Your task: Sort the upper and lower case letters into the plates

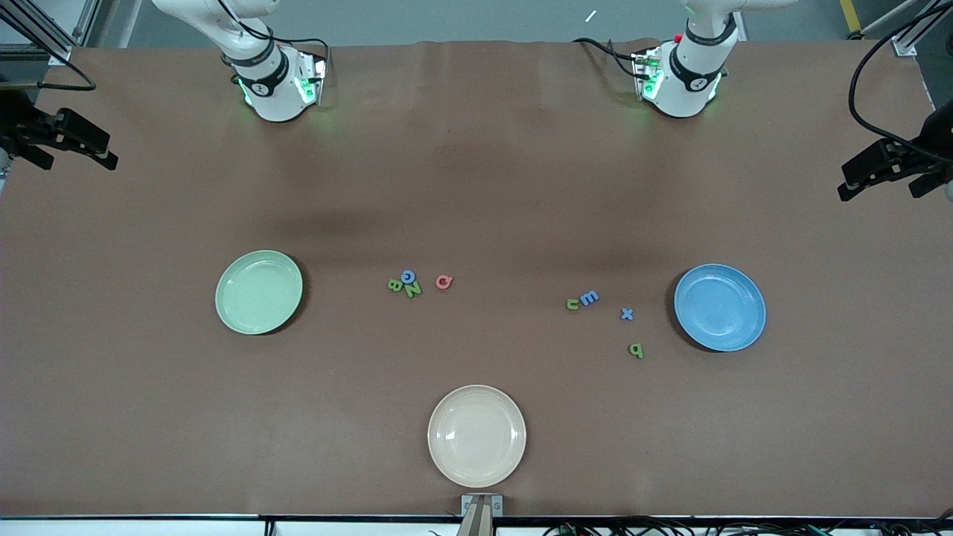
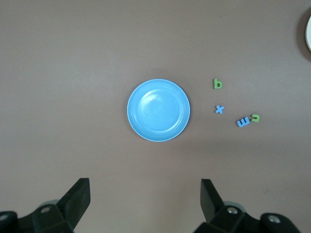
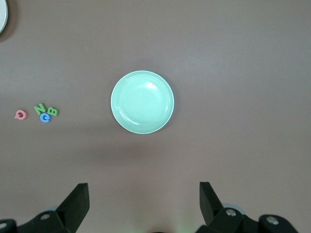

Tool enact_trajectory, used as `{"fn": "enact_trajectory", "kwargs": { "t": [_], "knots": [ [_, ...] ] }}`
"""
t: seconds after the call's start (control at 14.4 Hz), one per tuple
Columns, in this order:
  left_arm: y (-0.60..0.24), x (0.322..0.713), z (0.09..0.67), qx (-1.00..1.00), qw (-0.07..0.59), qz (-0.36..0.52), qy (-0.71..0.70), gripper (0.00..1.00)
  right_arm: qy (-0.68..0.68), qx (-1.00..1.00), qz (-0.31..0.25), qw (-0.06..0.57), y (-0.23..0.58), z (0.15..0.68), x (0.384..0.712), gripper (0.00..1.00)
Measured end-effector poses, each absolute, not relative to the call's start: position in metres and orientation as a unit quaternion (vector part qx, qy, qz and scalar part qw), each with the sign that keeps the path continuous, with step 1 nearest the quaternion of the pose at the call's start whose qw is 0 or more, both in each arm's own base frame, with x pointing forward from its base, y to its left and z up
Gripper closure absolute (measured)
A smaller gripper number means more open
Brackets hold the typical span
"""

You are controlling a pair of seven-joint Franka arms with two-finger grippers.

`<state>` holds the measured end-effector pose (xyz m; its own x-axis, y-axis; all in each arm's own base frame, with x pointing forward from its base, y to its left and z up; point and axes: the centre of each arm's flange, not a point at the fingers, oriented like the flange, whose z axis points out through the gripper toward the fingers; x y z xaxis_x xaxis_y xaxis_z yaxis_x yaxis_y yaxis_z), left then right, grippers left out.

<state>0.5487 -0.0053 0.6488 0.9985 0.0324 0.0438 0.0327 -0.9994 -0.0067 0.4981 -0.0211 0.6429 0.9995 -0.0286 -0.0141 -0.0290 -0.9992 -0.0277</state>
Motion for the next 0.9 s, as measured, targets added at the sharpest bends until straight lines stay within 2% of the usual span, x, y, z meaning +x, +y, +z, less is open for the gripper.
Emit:
{"fn": "enact_trajectory", "kwargs": {
  "t": [0.63,0.9],
  "knots": [
    [-0.007,0.55,0.647,-1.0,-0.011,-0.02,-0.017,0.0,0.018,-1.0,0.007,0.015,-0.025,0.643,0.498,0.0],
    [-0.01,0.57,0.609,-1.0,-0.019,0.014,-0.017,0.0,0.019,-1.0,0.008,0.015,-0.026,0.642,0.498,0.0]
  ]
}}
